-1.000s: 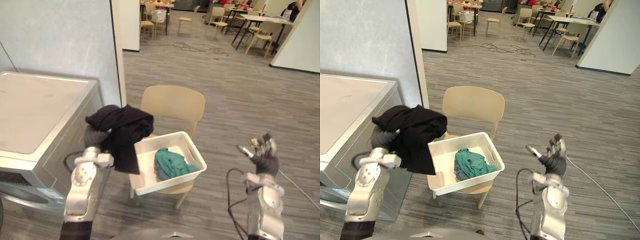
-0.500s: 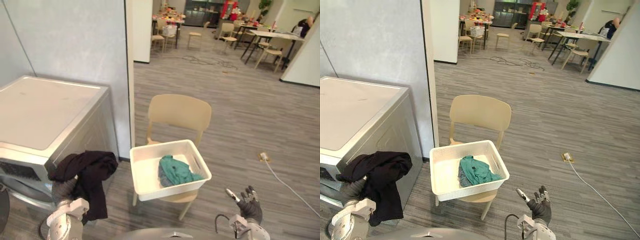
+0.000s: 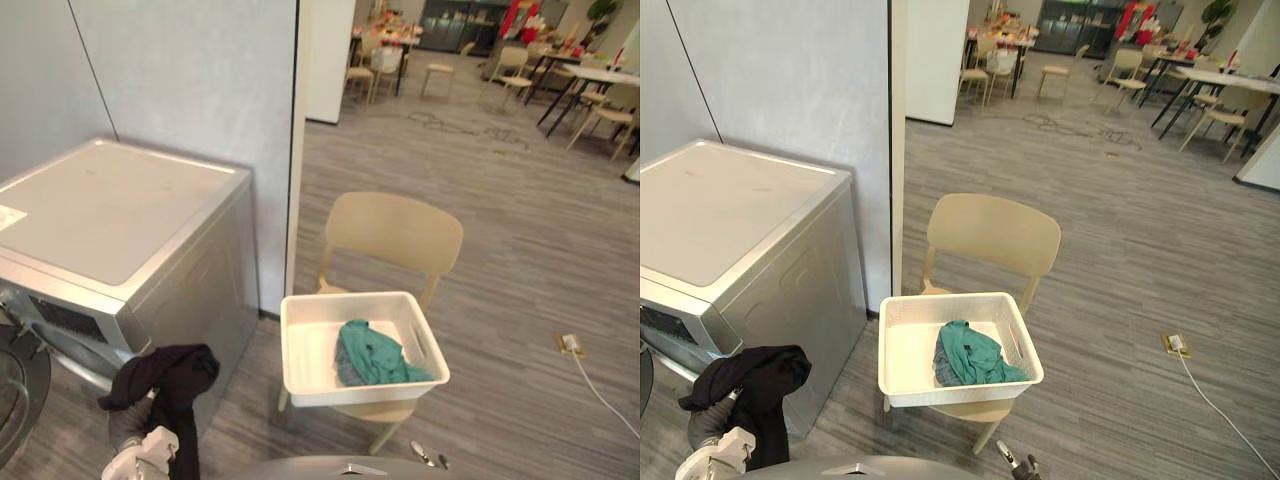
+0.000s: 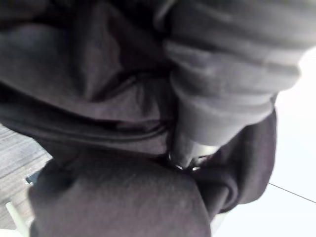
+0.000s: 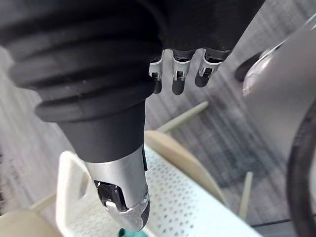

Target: Pick up the laundry basket with both hands and put the clothes into the washing machine.

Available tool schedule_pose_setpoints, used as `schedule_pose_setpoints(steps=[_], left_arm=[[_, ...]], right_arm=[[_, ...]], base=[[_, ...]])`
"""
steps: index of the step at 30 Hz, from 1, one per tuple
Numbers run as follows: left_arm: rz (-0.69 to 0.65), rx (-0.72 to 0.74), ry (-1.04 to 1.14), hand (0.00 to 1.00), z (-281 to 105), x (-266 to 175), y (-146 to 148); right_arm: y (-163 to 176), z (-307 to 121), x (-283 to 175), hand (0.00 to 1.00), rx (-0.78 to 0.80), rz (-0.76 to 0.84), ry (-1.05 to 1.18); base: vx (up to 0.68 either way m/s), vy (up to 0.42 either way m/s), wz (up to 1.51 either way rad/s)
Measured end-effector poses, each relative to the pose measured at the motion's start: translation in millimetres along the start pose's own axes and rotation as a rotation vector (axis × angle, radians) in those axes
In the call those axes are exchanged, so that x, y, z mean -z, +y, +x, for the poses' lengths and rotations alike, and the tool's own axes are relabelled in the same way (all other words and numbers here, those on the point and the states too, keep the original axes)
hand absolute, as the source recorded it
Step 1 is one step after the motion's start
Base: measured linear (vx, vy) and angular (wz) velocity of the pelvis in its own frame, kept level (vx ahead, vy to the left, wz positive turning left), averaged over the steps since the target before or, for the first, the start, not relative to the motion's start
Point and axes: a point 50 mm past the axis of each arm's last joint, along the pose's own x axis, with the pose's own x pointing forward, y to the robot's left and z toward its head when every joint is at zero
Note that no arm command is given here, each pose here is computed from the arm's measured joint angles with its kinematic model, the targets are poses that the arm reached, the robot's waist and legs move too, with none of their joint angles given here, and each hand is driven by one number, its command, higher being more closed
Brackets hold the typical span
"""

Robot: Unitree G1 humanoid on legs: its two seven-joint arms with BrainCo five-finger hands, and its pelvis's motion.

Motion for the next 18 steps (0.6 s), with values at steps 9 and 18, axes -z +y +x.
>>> schedule_pose_setpoints(steps=[9,18], left_arm=[[-0.024,0.072,-0.007,1.0,6,-3,-18],[-0.012,0.249,0.029,1.0,5,6,-63]], right_arm=[[17,18,-32,0.0,0.037,0.078,-0.095],[25,22,-52,0.0,0.09,0.15,-0.176]], base=[[-0.03,-0.094,1.23],[0.07,0.07,0.81]])
